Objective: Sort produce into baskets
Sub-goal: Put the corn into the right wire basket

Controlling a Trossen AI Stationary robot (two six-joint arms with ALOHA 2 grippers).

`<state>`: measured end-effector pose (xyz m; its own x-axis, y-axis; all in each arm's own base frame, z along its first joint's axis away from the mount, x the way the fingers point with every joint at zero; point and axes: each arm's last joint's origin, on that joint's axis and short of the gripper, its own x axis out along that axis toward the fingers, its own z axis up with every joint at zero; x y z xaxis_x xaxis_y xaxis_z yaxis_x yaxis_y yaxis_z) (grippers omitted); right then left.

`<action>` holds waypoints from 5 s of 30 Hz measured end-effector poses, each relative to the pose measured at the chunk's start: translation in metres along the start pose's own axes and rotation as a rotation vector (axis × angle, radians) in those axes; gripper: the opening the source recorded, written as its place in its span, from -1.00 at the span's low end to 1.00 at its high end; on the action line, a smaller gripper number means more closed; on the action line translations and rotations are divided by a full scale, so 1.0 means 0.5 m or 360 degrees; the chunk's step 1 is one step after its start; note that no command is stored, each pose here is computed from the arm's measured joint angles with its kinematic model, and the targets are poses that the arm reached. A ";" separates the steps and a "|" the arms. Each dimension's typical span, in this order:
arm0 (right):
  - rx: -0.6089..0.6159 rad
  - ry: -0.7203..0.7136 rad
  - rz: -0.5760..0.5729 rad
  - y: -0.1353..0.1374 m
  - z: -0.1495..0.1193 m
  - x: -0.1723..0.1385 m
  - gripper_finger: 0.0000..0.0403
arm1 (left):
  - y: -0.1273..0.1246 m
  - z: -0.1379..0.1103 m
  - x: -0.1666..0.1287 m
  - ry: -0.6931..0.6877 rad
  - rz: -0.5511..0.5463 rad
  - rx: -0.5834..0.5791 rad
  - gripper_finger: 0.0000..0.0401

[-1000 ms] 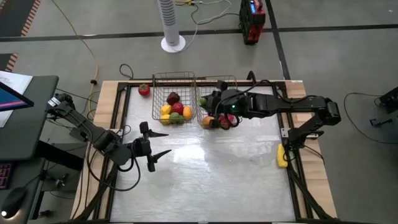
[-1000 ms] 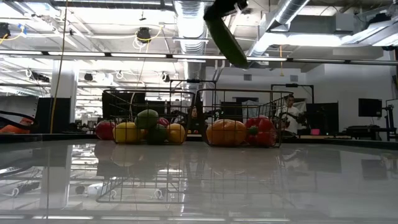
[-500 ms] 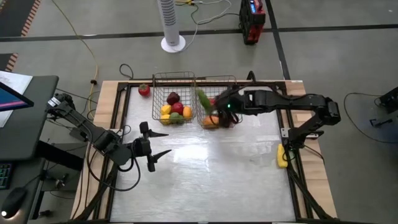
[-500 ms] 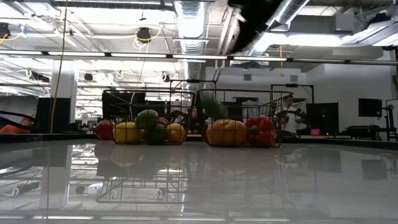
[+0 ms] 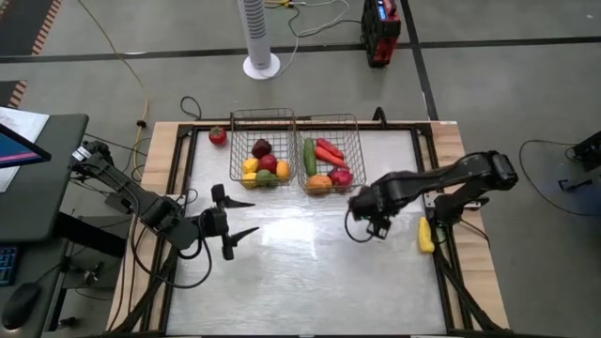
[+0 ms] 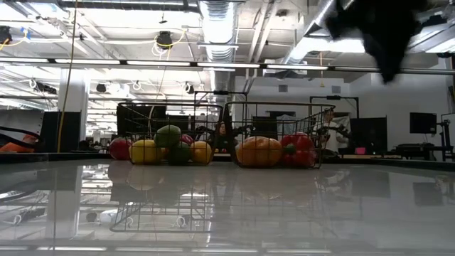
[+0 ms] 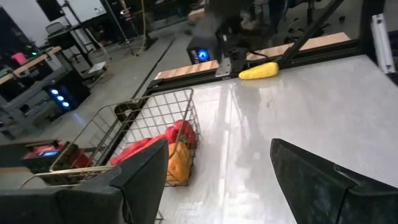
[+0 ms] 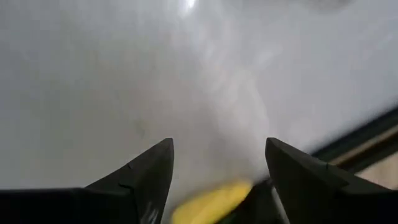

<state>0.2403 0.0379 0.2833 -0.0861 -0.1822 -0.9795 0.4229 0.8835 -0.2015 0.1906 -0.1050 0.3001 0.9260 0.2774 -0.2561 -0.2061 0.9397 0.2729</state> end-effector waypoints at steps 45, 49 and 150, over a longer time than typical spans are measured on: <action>0.0504 0.1089 0.0085 0.067 -0.191 0.241 0.40 | -0.002 -0.002 0.000 0.0015 -0.0046 -0.0004 0.35; 0.0613 0.1069 0.0005 0.073 -0.200 0.240 0.40 | -0.002 -0.002 0.000 0.0015 -0.0046 -0.0006 0.35; 0.0222 -0.0190 0.0133 0.023 -0.057 0.178 0.40 | -0.002 -0.007 0.000 0.0042 -0.0056 0.0008 0.35</action>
<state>0.2120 0.0443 0.1938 0.0588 -0.1681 -0.9840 0.5456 0.8309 -0.1094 0.1897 -0.1053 0.2967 0.9240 0.2492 -0.2899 -0.1717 0.9481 0.2678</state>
